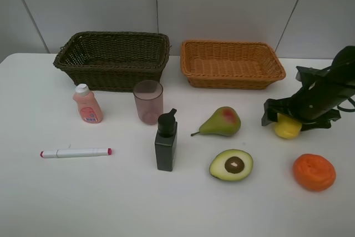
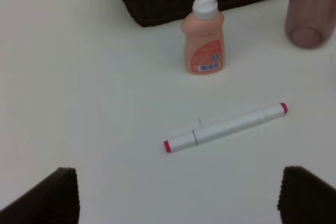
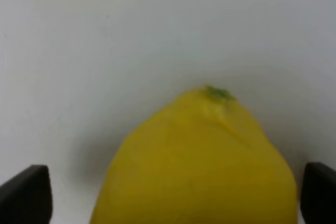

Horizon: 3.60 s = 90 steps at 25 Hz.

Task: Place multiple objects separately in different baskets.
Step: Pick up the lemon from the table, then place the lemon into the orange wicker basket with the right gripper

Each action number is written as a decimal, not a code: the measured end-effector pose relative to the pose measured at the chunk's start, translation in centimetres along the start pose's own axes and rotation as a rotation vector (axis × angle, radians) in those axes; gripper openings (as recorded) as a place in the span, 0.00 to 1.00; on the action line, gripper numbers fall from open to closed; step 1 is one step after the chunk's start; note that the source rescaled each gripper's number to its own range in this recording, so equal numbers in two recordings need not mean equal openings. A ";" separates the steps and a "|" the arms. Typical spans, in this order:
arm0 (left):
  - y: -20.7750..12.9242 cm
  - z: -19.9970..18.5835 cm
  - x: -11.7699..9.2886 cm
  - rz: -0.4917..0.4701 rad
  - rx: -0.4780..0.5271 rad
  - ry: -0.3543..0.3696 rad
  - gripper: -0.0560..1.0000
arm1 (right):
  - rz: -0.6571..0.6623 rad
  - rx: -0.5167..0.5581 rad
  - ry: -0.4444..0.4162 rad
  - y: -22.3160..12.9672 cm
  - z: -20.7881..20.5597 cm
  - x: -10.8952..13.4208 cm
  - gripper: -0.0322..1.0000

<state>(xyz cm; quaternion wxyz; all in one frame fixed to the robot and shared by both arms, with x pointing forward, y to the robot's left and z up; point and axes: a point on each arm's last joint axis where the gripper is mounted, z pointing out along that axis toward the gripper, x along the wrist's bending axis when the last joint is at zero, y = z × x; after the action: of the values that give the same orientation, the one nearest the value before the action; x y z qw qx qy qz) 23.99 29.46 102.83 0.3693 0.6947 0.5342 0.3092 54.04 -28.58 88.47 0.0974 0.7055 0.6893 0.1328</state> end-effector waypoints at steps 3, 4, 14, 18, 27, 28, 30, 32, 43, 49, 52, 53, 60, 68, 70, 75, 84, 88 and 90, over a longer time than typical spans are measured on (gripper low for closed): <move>0.0 0.0 0.0 0.000 0.000 0.000 1.00 | 0.000 0.000 0.000 0.0 0.0 0.0 0.86; 0.0 0.0 0.0 0.000 0.000 0.000 1.00 | 0.000 0.000 0.000 0.0 0.0 0.0 0.74; 0.0 0.0 0.0 0.000 0.000 0.000 1.00 | -0.001 0.003 0.000 0.0 0.0 0.0 0.04; 0.0 0.0 0.0 0.000 0.000 0.000 1.00 | -0.001 0.003 0.000 0.0 0.0 0.0 0.04; 0.0 0.0 0.0 0.000 0.000 0.000 1.00 | -0.001 0.003 0.000 0.0 0.0 0.0 0.04; 0.0 0.0 0.0 0.000 0.000 0.000 1.00 | -0.001 0.003 0.000 0.0 0.0 0.0 0.04; 0.0 0.0 0.0 0.000 0.000 0.000 1.00 | -0.001 0.003 0.000 0.0 0.0 0.0 0.04; 0.0 0.0 0.0 0.000 0.000 0.000 1.00 | -0.001 0.003 0.000 0.0 0.0 0.0 0.04; 0.0 0.0 0.0 0.000 0.000 0.000 1.00 | -0.005 -0.031 0.009 0.3 -2.7 0.2 0.04; 0.0 0.0 0.0 0.000 0.000 0.000 1.00 | -0.008 -0.039 0.017 0.2 -4.9 0.3 0.04; 0.0 0.0 0.0 0.000 0.000 0.000 1.00 | -0.011 -0.062 0.022 0.3 -6.4 0.4 0.04; 0.0 0.0 0.0 0.000 0.000 0.000 1.00 | -0.012 -0.071 0.023 0.3 -6.8 0.4 0.04; 0.0 0.0 0.0 0.000 0.000 0.000 1.00 | 0.005 -0.139 0.042 0.6 -9.2 0.7 0.04; 0.0 0.0 0.0 0.000 0.000 0.000 1.00 | -0.047 -0.195 0.070 3.2 -11.6 2.2 0.04; 0.0 0.0 0.0 0.000 0.000 0.000 1.00 | -0.057 -0.224 0.071 4.0 -12.3 2.4 0.04; 0.0 0.0 0.0 0.000 0.000 0.000 1.00 | -0.078 -0.293 0.066 6.4 -13.6 2.7 0.04; 0.0 0.0 0.0 0.000 0.000 0.000 1.00 | -0.158 -0.339 0.050 11.2 -11.3 3.1 0.04; 0.0 0.0 0.0 0.000 0.000 0.000 1.00 | -0.165 -0.358 0.045 13.3 -10.1 3.2 0.04; 0.0 0.0 0.0 0.000 0.000 0.000 1.00 | -0.166 -0.368 0.043 14.2 -9.5 3.3 0.04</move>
<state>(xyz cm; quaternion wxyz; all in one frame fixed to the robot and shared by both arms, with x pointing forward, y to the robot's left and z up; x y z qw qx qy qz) 23.99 29.46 102.83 0.3693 0.6947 0.5342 0.3092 64.51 -26.17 102.14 0.2208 0.6134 0.7112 0.2630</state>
